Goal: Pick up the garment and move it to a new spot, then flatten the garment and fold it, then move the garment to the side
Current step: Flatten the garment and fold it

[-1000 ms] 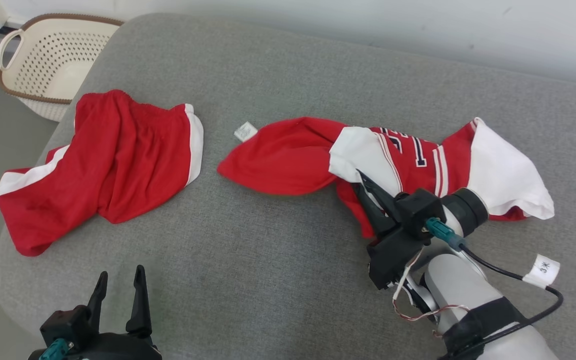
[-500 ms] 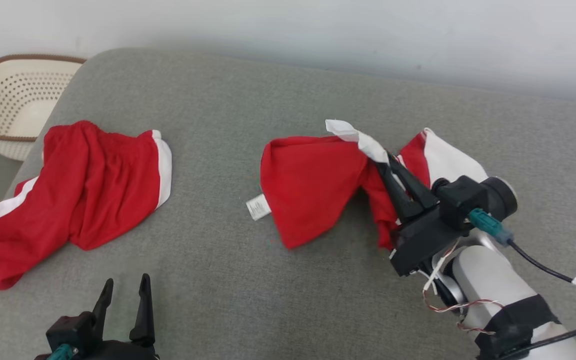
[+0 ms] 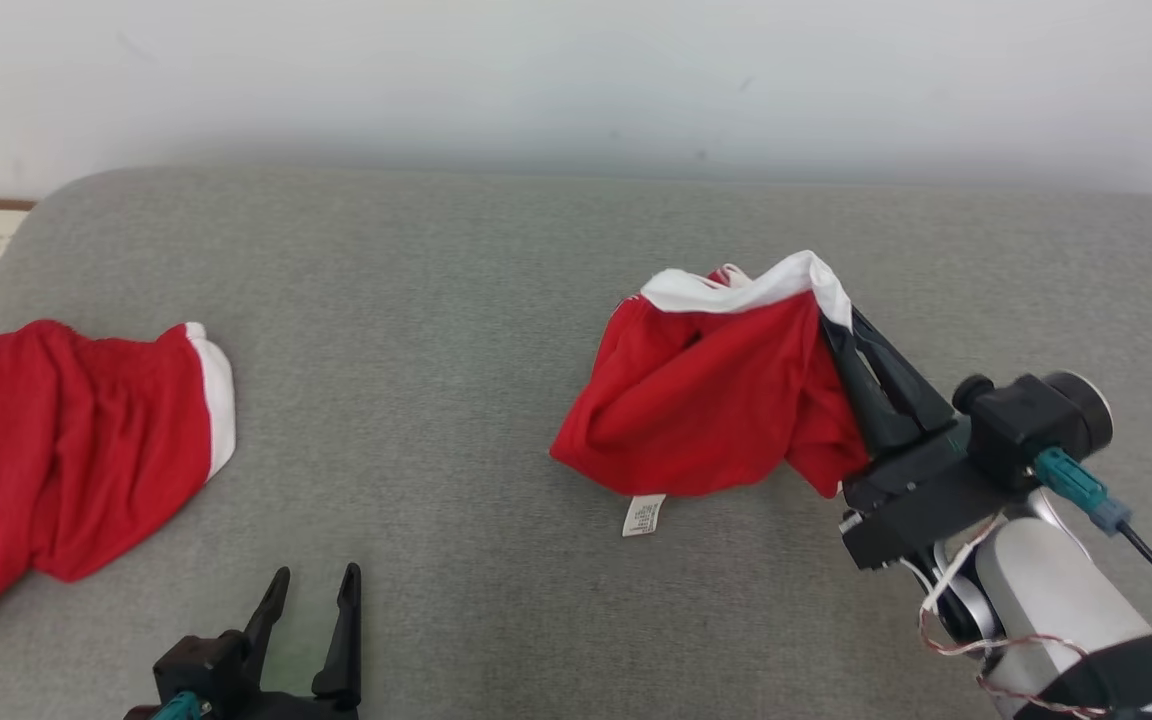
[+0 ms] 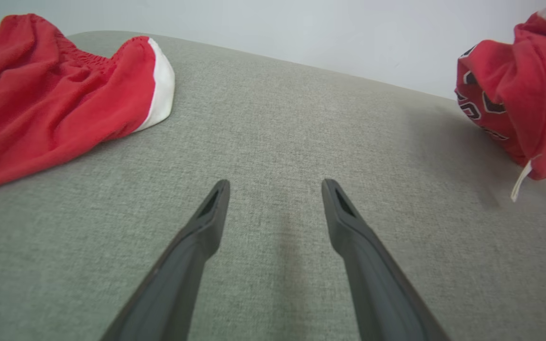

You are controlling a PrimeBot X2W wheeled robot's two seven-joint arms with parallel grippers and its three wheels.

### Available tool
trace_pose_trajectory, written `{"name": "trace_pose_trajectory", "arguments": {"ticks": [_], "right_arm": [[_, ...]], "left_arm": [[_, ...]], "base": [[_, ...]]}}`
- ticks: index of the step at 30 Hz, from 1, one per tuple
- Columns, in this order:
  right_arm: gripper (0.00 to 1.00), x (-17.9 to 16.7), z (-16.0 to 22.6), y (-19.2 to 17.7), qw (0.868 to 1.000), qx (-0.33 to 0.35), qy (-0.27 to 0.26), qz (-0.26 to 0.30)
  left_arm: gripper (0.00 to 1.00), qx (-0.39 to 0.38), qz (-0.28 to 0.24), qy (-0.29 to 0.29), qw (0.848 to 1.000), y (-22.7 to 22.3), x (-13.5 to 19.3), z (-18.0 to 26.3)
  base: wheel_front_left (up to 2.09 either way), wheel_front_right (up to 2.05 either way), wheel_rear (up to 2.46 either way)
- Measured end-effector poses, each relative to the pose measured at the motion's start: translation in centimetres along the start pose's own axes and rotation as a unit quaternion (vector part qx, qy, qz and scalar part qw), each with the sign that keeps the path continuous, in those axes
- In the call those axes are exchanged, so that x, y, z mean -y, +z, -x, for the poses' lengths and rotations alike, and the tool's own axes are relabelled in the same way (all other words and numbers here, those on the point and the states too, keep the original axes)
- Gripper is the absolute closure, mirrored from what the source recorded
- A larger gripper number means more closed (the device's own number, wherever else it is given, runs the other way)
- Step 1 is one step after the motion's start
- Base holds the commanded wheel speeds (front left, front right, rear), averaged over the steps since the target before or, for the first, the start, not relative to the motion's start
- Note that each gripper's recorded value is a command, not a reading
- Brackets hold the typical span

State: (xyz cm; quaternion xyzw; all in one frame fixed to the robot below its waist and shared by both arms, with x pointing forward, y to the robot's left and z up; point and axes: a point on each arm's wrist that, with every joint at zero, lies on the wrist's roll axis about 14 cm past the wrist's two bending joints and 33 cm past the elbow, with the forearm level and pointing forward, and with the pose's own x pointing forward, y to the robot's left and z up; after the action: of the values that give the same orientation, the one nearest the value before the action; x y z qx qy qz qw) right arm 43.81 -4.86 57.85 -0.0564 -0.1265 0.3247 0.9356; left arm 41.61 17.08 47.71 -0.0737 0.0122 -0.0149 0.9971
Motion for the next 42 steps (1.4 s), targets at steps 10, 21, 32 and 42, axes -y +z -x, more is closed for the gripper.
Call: {"name": "trace_pose_trajectory", "arguments": {"ticks": [10,21,32,42], "right_arm": [[0.0,1.2,8.4,-9.7,0.982,-0.171,-0.063,-0.06],[0.0,6.3,12.8,-11.9,0.961,-0.213,-0.162,-0.064],[0.0,3.3,8.1,-7.1,0.985,-0.119,-0.111,-0.055],[0.0,-3.1,4.2,-6.1,0.993,-0.097,-0.001,-0.064]], "left_arm": [[0.0,-0.02,0.002,-0.067,0.998,-1.5,4.7,-1.5],[0.0,-0.021,0.001,-0.101,0.995,-1.6,7.1,-2.0],[0.0,-0.018,-0.001,-0.109,0.994,-1.4,7.6,-1.9],[0.0,-0.018,-0.002,-0.086,0.996,-1.3,5.9,-1.3]], "base": [[0.0,0.0,0.0],[0.0,0.0,0.0],[0.0,0.0,0.0],[0.0,0.0,0.0]]}}
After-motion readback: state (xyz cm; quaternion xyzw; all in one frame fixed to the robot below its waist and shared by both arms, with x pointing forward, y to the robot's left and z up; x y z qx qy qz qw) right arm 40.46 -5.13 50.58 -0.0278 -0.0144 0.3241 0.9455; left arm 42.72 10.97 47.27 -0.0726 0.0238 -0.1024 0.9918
